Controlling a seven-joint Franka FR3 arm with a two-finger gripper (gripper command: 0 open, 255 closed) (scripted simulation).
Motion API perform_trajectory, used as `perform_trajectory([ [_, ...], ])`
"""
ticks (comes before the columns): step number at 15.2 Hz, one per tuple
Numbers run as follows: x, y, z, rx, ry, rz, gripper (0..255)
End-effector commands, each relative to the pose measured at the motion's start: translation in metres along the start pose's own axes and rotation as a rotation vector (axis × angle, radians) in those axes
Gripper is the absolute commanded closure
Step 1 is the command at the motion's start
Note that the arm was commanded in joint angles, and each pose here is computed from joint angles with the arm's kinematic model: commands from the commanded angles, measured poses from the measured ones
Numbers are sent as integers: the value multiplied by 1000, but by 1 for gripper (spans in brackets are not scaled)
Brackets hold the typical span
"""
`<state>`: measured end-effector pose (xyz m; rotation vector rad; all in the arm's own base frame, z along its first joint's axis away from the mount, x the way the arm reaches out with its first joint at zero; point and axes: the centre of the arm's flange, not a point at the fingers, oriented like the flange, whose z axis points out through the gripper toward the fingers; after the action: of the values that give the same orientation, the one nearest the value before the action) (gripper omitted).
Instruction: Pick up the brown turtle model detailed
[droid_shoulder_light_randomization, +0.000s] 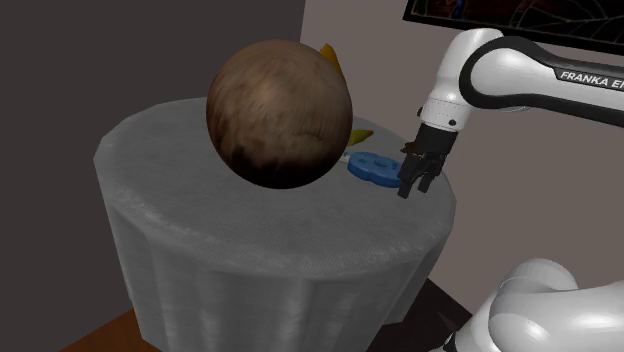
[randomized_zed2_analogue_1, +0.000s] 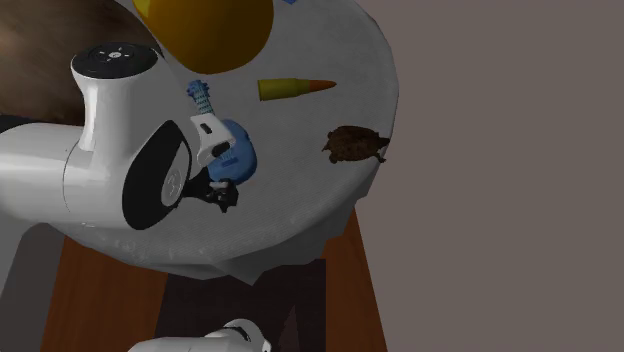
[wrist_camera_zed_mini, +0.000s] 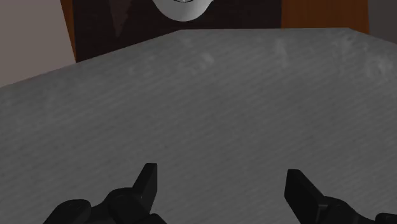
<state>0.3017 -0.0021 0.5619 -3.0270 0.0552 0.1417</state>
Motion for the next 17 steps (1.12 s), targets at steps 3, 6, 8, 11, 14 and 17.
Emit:
perform_trajectory([
  [3,9,23,-6,-17,-30,-76,0],
  [6,25,55,-15,-42,-74,-191,0],
  [8,39,75,-21,-58,-104,-267,0],
  [11,62,103,-30,-83,-148,-381,0],
  [14,88,128,-38,-108,-193,-496,0],
  [17,118,150,-46,-133,-237,-610,0],
])
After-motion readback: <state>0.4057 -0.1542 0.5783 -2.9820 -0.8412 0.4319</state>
